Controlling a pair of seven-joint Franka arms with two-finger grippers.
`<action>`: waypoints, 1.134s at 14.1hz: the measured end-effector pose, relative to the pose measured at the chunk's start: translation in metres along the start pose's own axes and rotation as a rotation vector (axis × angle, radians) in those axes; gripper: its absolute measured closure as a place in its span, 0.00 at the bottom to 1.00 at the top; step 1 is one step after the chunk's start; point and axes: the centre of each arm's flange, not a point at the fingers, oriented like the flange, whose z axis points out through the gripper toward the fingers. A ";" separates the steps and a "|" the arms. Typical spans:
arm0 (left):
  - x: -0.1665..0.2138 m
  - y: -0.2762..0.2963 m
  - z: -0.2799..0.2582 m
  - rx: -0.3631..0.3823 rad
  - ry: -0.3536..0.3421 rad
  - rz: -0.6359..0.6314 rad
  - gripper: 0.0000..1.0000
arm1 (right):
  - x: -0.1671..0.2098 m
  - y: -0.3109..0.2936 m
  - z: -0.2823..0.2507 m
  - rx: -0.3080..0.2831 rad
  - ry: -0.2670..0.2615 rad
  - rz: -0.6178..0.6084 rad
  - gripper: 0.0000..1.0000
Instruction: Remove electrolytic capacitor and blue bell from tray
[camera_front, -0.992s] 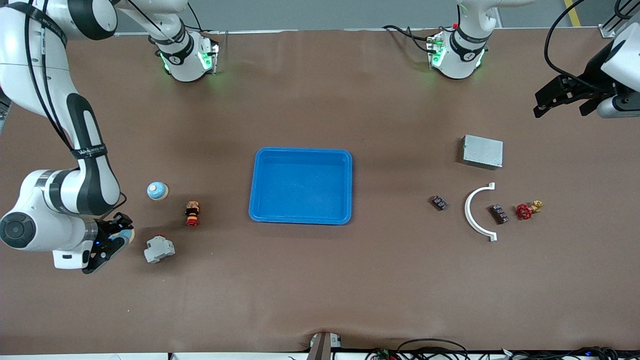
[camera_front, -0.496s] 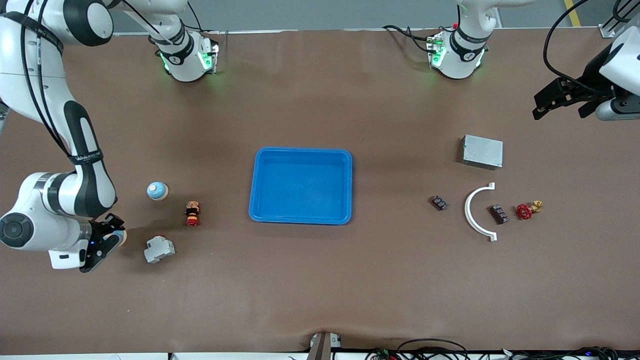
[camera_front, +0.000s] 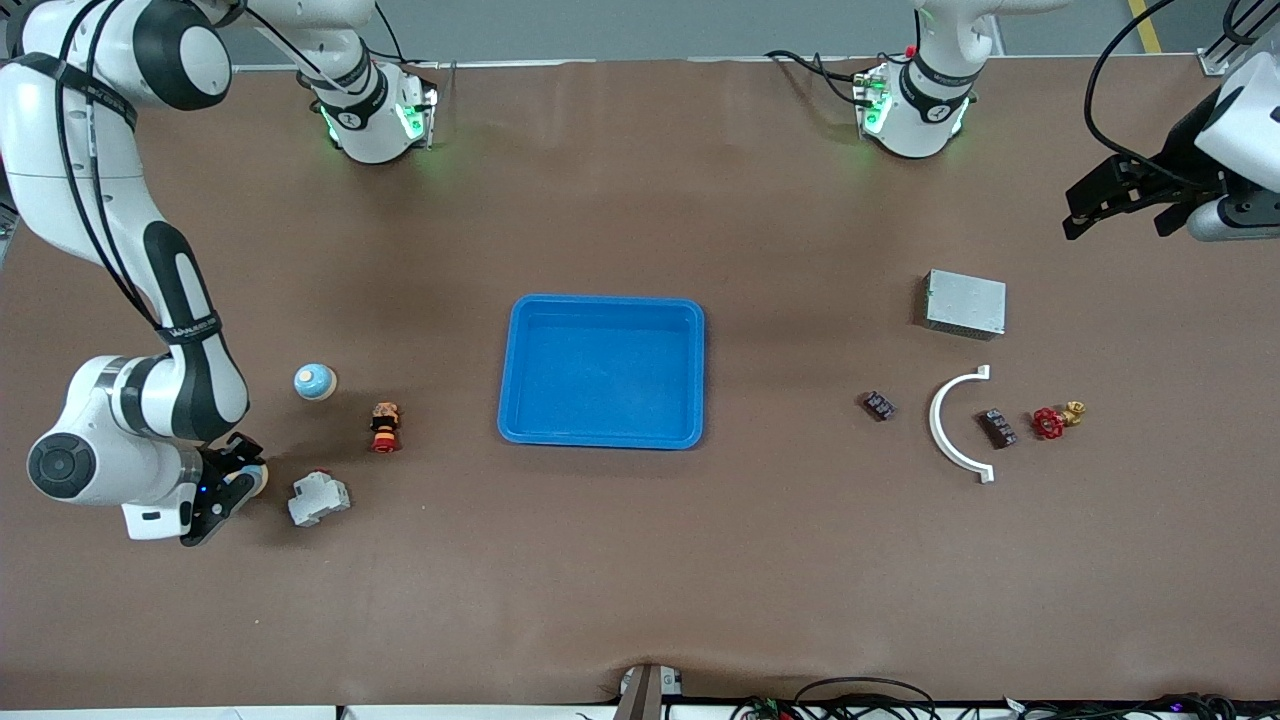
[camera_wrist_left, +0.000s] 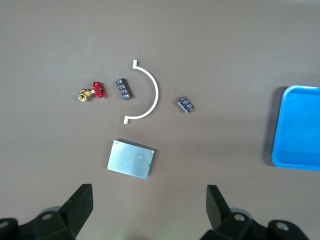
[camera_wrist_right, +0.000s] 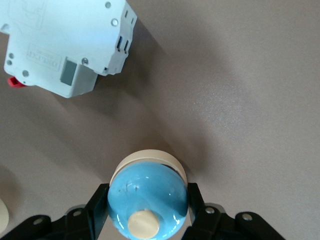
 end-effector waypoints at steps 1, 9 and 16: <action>0.000 0.001 0.000 0.000 0.000 0.001 0.00 | 0.000 0.000 0.000 -0.001 0.001 0.000 0.33; 0.000 0.001 0.001 0.000 -0.002 0.001 0.00 | 0.001 -0.003 -0.047 0.050 0.027 0.062 0.00; -0.001 0.004 0.005 0.002 -0.012 0.007 0.00 | 0.006 -0.100 -0.221 0.193 -0.132 0.476 0.00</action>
